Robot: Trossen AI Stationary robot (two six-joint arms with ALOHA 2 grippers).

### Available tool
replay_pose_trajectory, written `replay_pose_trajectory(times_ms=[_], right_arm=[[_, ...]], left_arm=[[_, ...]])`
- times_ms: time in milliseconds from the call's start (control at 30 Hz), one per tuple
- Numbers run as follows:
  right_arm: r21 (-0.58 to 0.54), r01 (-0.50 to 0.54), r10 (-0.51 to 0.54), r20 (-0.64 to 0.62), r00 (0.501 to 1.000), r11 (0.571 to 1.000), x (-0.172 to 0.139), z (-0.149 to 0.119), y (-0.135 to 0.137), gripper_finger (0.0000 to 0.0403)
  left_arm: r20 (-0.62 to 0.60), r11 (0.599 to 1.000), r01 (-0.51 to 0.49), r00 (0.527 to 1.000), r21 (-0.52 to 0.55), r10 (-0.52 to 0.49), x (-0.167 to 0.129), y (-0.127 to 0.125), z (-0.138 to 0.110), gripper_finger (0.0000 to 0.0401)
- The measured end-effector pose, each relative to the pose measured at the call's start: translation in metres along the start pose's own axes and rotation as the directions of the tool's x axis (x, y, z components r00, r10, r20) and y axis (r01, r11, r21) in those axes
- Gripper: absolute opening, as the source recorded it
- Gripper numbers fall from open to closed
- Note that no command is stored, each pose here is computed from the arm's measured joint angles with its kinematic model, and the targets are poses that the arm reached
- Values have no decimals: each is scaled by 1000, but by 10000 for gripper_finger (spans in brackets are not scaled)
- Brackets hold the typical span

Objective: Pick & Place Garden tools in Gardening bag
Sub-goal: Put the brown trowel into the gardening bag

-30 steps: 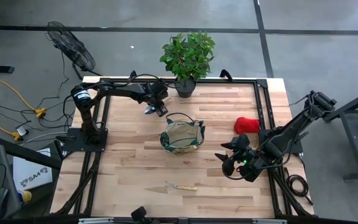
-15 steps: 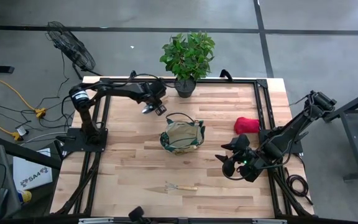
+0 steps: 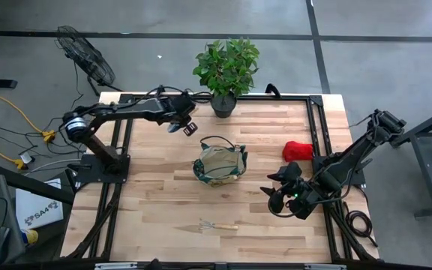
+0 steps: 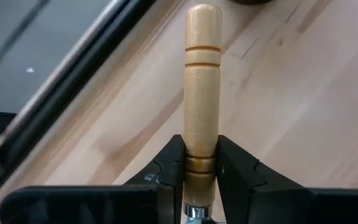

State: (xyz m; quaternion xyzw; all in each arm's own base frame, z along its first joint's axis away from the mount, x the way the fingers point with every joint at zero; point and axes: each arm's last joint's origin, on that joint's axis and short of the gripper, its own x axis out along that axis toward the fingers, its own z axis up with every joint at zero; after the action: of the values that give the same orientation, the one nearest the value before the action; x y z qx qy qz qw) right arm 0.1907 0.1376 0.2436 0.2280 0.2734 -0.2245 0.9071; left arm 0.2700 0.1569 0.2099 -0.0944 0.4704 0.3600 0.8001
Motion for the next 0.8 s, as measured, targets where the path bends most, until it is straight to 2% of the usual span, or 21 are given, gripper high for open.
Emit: replay_pose_trajectory(times_ms=[167, 333, 567, 800], right_arm=[[-9, 5, -5, -1, 1000, 1000, 0, 0, -1, 259], [-16, 11, -11, -4, 1000, 1000, 0, -1, -1, 259], [-36, 18, -18, -4, 1000, 999, 0, -1, -2, 259], [-46, 19, -19, -2, 1000, 999, 0, -1, -2, 259]], left_arm=[[60, 1000, -17, 998, 13, 16, -30, -11, -1, 59], [120, 1000, 15, 993, 2, -16, -54, -19, -12, 59], [179, 998, 36, 984, -56, -26, -79, -29, -46, 59], [336, 991, 83, 941, -108, -42, -104, -52, -73, 59]])
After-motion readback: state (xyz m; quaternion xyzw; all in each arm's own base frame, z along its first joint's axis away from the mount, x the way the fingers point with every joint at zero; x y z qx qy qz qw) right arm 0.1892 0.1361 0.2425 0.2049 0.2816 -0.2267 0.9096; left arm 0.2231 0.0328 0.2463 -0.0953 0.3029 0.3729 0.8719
